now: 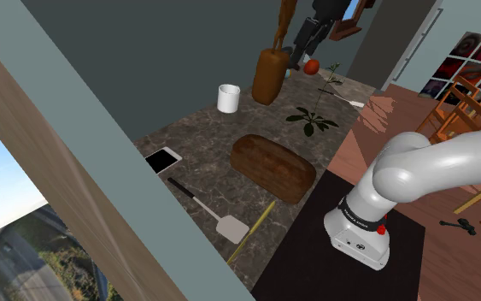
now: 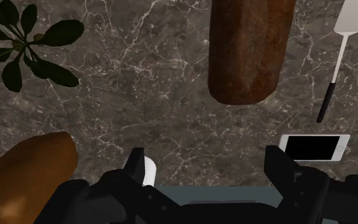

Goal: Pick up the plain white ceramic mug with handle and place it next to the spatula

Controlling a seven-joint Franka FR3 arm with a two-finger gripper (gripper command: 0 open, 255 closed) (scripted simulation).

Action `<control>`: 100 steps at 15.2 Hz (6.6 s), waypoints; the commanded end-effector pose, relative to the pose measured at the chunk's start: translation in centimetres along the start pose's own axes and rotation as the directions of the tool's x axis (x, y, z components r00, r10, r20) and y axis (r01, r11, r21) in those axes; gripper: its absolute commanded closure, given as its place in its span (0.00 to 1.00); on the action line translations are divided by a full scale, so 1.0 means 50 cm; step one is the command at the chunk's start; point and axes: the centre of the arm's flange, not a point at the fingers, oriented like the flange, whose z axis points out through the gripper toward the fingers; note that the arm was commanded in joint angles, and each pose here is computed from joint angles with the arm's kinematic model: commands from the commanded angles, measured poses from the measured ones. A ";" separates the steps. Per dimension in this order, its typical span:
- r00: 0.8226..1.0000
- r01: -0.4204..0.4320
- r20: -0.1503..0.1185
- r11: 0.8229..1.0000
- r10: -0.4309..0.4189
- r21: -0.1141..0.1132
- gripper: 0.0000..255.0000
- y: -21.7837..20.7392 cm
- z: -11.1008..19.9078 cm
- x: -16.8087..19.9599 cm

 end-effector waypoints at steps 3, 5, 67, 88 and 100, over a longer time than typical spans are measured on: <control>1.000 -0.011 0.007 1.000 0.011 -0.001 0.00 0.007 0.038 0.038; 1.000 -0.022 0.013 1.000 0.022 -0.001 0.00 0.015 0.076 0.075; 0.977 -0.182 0.108 0.983 0.183 -0.020 1.00 0.184 0.676 0.595; 0.977 -0.182 0.108 0.983 0.183 -0.020 1.00 0.193 0.460 0.643; 0.977 -0.182 0.108 0.983 0.183 -0.020 1.00 0.027 0.388 0.580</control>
